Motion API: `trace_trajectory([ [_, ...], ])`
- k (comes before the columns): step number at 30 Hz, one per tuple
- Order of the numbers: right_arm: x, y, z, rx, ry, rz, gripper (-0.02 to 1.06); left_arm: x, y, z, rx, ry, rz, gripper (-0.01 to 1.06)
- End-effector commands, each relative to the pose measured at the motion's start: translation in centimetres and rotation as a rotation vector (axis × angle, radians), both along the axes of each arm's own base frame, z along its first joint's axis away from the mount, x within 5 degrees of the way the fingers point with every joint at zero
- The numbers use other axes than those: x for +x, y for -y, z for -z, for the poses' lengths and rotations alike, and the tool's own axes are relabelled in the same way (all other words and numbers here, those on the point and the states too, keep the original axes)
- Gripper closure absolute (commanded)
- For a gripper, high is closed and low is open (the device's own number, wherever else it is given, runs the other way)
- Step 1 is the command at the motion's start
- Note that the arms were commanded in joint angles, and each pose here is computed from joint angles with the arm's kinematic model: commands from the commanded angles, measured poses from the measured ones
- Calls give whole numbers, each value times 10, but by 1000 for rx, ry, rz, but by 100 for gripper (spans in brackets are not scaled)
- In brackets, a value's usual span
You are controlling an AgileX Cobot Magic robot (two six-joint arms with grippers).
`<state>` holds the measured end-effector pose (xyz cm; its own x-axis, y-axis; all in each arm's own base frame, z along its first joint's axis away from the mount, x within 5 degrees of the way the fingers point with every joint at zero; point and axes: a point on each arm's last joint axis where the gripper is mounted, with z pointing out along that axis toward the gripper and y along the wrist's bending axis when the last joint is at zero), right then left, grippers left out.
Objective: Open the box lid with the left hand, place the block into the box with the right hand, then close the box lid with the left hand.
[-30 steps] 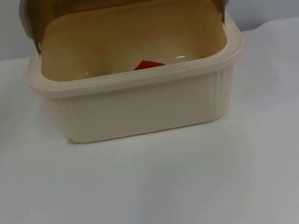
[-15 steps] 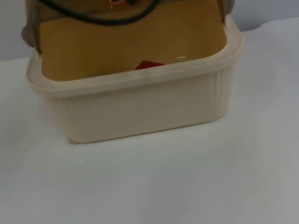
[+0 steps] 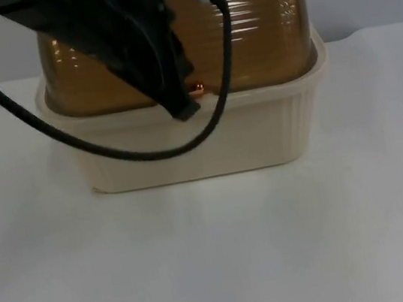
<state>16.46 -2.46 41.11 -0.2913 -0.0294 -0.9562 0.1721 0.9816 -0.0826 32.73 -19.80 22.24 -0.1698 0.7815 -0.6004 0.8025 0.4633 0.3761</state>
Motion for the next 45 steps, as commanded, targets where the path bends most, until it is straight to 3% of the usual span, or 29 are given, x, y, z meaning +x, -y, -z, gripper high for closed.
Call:
trace_trajectory([
  [1, -1, 0, 0, 7, 4, 2, 1, -14, -2, -32, -143, -30, -91, 105],
  [2, -1, 0, 0, 7, 4, 2, 1, -14, -2, -32, -143, -30, -91, 105],
  [6, -1, 0, 0, 7, 4, 2, 1, -25, -23, -74, -316, -38, -240, 105],
  [12, -1, 0, 0, 9, 5, 2, 1, -24, -62, -105, -409, 31, -371, 105],
  [21, -1, 0, 0, 9, 5, 2, 1, -28, -166, -149, -634, 144, -770, 105],
  [27, -1, 0, 0, 9, 5, 2, 1, -39, -199, -163, -667, 214, -876, 105],
  [33, -1, 0, 0, 9, 5, 2, 1, -41, -202, -165, -672, 216, -884, 105],
  [35, -1, 0, 1, 8, 3, 2, 1, -42, -200, -165, -689, 199, -885, 94],
  [36, -2, 0, 1, 9, 0, 3, 1, -42, -200, -164, -690, 193, -884, 81],
  [38, -2, 0, 1, 10, -6, 4, 1, -42, -200, -164, -701, 191, -886, 36],
  [39, -2, 0, 1, 10, -6, 4, 1, -42, -200, -164, -701, 191, -886, 36],
  [40, -2, 0, 2, 10, -10, 5, 1, -41, -200, -165, -710, 197, -887, 14],
  [41, -2, 0, 2, 10, -10, 5, 1, -41, -200, -166, -715, 202, -889, 0],
  [45, -2, 0, 2, 19, -10, 8, 1, -47, -200, -172, -720, 224, -879, 2],
])
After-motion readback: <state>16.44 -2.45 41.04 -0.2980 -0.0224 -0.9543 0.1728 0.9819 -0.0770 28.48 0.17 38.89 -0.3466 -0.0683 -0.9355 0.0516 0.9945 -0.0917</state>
